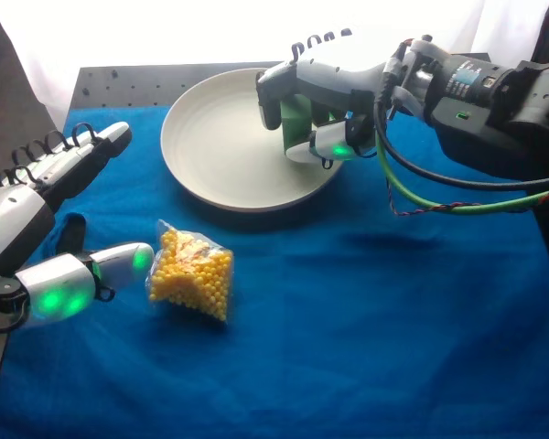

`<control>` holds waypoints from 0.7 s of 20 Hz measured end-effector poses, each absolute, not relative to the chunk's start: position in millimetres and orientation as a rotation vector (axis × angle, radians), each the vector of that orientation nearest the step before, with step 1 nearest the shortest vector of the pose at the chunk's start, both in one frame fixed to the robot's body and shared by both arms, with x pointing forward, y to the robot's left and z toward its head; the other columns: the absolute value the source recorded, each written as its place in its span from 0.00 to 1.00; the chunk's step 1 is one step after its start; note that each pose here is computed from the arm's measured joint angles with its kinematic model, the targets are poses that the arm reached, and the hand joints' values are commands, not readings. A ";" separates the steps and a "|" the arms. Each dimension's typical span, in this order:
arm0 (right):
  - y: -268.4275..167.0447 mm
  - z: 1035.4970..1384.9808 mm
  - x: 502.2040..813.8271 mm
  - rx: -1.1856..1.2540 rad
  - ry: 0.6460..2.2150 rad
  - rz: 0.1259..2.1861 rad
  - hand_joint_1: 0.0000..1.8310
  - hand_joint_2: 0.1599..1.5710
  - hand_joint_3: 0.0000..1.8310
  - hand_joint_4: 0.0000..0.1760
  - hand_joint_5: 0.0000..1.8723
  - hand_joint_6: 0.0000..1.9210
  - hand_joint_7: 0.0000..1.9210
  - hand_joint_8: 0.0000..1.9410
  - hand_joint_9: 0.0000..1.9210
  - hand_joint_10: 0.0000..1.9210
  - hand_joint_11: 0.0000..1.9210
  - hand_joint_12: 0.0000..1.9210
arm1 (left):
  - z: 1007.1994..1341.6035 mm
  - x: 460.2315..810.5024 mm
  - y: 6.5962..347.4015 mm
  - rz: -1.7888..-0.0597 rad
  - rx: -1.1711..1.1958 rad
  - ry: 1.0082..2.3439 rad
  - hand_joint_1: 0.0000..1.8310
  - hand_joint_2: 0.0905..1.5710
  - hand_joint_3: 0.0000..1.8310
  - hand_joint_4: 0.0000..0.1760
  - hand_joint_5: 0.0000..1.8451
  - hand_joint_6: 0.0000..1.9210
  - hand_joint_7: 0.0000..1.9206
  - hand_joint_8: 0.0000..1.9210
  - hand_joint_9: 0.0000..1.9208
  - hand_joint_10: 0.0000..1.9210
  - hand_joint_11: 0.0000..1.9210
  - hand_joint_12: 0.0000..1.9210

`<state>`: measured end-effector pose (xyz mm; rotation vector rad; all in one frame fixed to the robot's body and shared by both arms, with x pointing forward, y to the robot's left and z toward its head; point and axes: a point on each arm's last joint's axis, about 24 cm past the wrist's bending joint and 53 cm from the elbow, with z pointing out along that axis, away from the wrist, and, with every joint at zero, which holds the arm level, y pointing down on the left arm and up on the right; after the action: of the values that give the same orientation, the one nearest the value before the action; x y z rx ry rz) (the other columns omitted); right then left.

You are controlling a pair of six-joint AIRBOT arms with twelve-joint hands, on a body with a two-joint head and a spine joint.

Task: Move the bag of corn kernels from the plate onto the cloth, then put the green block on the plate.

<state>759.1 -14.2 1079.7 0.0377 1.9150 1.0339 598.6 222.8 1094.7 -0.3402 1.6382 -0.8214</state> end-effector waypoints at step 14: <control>7.3 1069.4 752.0 0.008 1.951 1.037 0.68 0.80 0.00 0.00 0.18 0.52 0.35 0.77 0.36 0.67 0.31 0.95 | 1092.9 598.3 221.7 -0.824 -0.343 1.641 0.22 0.74 0.01 1.00 0.00 0.00 0.00 0.00 0.00 0.00 0.00 0.00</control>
<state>752.0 7.3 1069.4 0.0084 1.9507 1.0366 598.3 221.7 1092.9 -0.3434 1.6413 -0.8235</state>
